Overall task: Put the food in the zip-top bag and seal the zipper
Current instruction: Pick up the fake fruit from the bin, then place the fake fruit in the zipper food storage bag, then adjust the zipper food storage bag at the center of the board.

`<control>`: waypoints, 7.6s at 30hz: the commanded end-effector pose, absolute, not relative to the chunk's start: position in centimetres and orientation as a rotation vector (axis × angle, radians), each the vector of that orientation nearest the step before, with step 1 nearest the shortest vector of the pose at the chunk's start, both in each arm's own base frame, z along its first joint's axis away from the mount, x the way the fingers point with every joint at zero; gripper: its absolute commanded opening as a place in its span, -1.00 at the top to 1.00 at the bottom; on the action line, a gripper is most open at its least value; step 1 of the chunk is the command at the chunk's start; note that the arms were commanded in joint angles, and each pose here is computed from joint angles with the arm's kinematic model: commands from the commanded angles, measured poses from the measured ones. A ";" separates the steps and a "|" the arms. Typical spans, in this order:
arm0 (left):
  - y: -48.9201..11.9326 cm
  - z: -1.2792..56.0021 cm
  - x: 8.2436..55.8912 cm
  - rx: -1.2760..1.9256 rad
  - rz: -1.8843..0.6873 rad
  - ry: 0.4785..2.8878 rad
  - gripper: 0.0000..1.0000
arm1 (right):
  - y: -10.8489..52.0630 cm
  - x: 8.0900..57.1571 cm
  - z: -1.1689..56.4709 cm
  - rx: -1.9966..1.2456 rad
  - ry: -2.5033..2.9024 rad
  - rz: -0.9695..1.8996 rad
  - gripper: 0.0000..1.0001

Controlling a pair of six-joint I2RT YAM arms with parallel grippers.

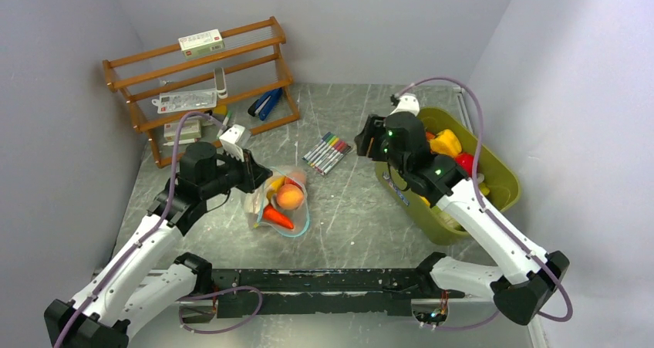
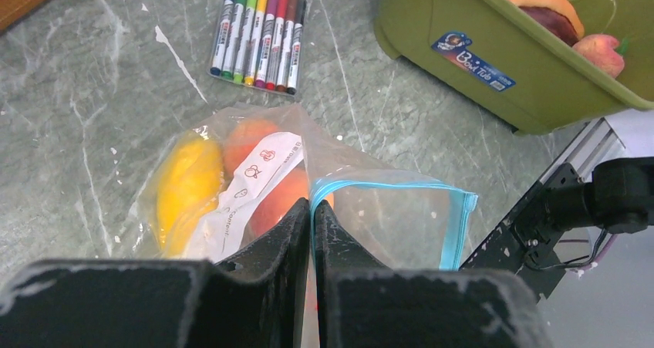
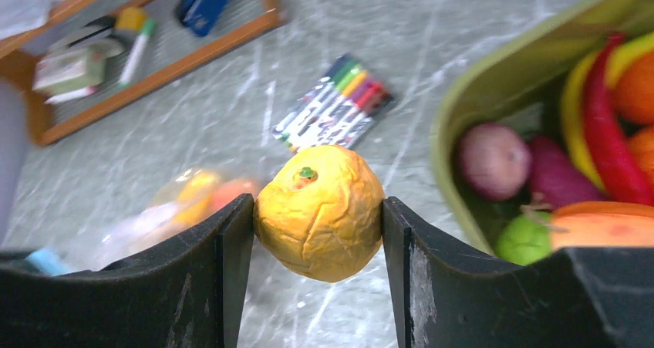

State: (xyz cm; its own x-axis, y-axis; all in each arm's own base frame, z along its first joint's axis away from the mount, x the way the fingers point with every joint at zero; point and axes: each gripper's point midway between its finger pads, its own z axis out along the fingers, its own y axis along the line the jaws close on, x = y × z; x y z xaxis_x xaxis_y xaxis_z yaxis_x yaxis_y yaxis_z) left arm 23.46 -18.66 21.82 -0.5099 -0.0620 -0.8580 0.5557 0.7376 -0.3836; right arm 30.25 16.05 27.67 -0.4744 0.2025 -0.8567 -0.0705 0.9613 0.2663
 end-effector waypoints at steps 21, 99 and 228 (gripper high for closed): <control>-18.6 24.6 25.1 0.228 -0.813 1.963 0.86 | 38.3 14.5 27.5 -0.421 1.958 1.048 0.16; -17.8 28.2 22.7 0.258 -0.831 1.953 0.86 | 37.5 14.8 24.3 -0.090 2.110 1.056 1.00; -21.5 30.4 11.8 1.472 -0.789 0.898 -0.46 | 36.8 11.8 27.5 -1.337 1.213 0.828 1.00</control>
State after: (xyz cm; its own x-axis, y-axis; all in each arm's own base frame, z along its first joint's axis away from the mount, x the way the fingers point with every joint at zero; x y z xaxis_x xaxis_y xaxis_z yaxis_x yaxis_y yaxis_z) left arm 12.52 -20.67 30.15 0.3850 0.1566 -0.9095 0.9134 0.0764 0.3998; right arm 12.62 36.38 25.69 0.1571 -0.2318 -0.9600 -0.9541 0.2155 -0.2081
